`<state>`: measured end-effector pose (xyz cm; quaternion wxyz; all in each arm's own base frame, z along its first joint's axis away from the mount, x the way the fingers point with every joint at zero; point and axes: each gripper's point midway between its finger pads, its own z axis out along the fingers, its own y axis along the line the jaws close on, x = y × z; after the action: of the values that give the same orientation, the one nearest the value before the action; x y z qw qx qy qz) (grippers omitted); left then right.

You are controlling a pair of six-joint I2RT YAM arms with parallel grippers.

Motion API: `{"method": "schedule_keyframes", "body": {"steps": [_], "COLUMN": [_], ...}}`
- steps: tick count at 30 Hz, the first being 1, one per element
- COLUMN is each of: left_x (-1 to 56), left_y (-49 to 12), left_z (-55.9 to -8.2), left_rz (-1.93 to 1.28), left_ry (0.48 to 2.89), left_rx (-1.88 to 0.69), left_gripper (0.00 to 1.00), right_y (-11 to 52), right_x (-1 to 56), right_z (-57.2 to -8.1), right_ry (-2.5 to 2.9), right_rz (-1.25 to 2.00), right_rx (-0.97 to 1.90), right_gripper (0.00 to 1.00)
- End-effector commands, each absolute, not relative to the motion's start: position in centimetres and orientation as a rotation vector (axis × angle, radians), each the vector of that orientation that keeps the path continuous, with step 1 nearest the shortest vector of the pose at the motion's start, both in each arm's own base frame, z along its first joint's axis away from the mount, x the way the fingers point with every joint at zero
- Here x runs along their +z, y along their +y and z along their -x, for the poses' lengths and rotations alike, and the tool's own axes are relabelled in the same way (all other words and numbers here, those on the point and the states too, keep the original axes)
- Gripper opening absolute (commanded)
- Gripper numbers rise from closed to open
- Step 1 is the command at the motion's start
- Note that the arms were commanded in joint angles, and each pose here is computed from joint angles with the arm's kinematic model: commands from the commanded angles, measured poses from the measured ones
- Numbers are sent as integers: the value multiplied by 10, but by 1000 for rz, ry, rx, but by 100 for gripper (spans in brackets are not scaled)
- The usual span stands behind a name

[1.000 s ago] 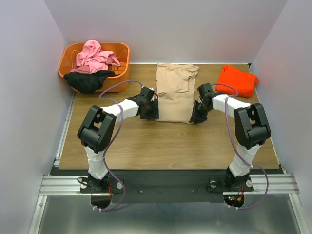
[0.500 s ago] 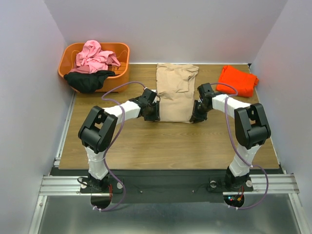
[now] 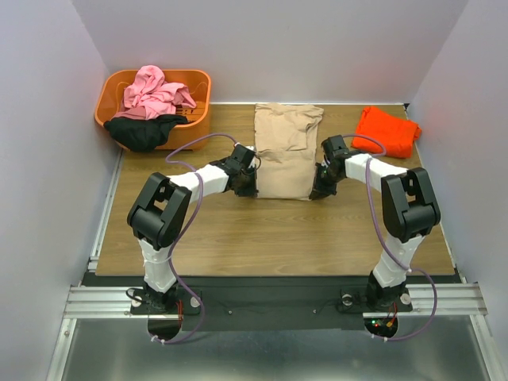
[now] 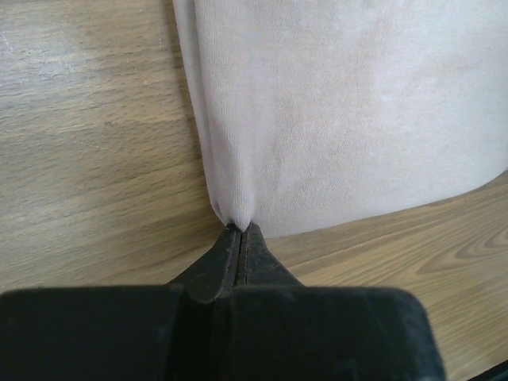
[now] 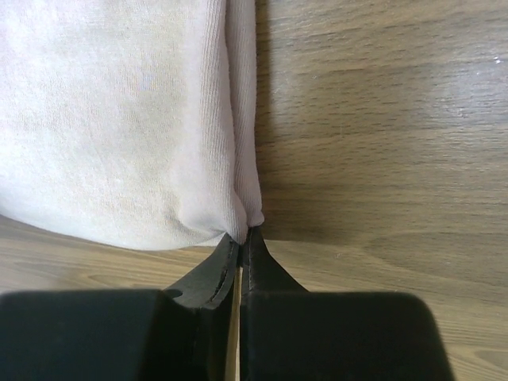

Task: Fold and stack the t-shirts
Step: Fold the tshirt

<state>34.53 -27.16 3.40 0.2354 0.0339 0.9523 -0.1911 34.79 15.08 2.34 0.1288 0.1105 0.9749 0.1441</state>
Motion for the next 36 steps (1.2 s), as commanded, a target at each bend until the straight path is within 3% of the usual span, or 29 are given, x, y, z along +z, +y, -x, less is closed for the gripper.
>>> {"method": "schedule_keyframes", "body": {"steps": [1, 13, 28, 36], "left_x": [39, 69, 119, 159], "left_y": [-268, -269, -270, -282], "left_z": [-337, -297, -180, -132], "left_rz": [-116, -109, 56, 76], "left_ry": [2607, 2564, 2452, 2405], "left_rx": [-528, -625, -890, -1033], "left_gripper": [0, 0, 0, 0], "right_y": [151, 148, 160, 155], "right_x": [36, 70, 108, 156], "right_z": [-347, -283, -188, -169], "right_ry": [2789, 2776, 2753, 2665], "right_rz": [-270, -286, -213, -234], "right_rx": [430, 538, 605, 640], "right_gripper": [1, 0, 0, 0]}}
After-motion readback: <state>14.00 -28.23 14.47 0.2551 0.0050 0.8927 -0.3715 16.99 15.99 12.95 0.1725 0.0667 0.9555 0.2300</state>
